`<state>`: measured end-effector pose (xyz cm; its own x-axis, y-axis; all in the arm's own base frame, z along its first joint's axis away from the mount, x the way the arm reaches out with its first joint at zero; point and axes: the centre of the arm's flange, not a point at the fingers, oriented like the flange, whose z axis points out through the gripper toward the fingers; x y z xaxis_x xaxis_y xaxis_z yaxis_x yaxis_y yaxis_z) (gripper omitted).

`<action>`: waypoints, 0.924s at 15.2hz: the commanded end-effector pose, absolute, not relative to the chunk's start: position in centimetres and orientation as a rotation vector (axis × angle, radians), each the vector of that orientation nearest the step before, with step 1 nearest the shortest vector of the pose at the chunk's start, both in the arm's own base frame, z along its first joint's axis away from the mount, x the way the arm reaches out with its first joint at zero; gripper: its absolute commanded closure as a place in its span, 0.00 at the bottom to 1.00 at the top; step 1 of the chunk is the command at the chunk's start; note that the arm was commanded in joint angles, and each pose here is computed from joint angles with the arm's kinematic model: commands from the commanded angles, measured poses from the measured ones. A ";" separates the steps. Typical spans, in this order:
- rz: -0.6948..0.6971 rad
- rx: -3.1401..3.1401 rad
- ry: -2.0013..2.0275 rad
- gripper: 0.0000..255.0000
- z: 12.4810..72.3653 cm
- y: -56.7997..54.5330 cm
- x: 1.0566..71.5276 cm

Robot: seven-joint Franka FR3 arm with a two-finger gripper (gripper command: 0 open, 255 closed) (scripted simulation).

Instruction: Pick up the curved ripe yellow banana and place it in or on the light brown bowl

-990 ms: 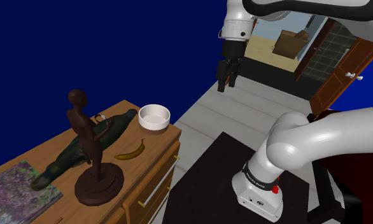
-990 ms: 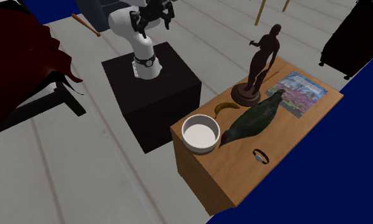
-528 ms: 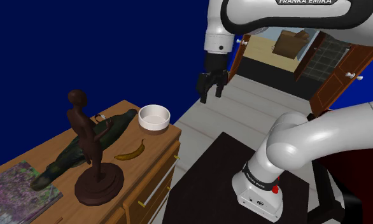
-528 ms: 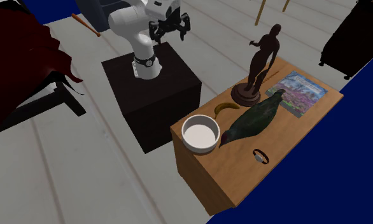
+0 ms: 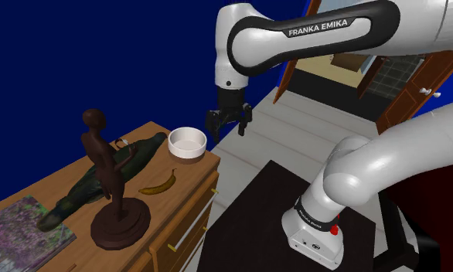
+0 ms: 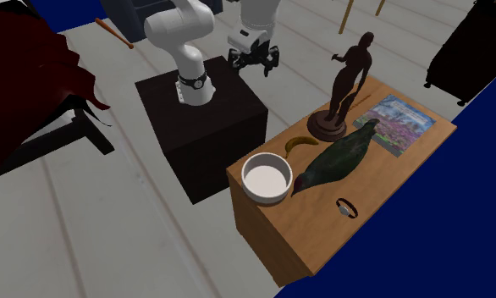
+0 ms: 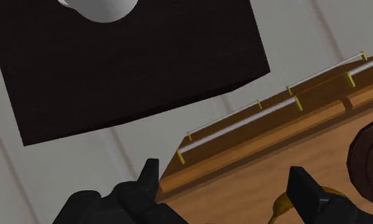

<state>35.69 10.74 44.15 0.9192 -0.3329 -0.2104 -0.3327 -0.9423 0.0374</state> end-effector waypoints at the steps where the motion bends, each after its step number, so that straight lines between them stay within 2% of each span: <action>1: -0.332 3.046 -0.612 0.00 42.0 12.5 37.2; 14: -0.302 2.806 -1.055 0.00 29.4 19.7 47.4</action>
<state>46.65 19.24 30.30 0.7537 -0.6402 -0.1488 -0.6161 -0.7670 0.1790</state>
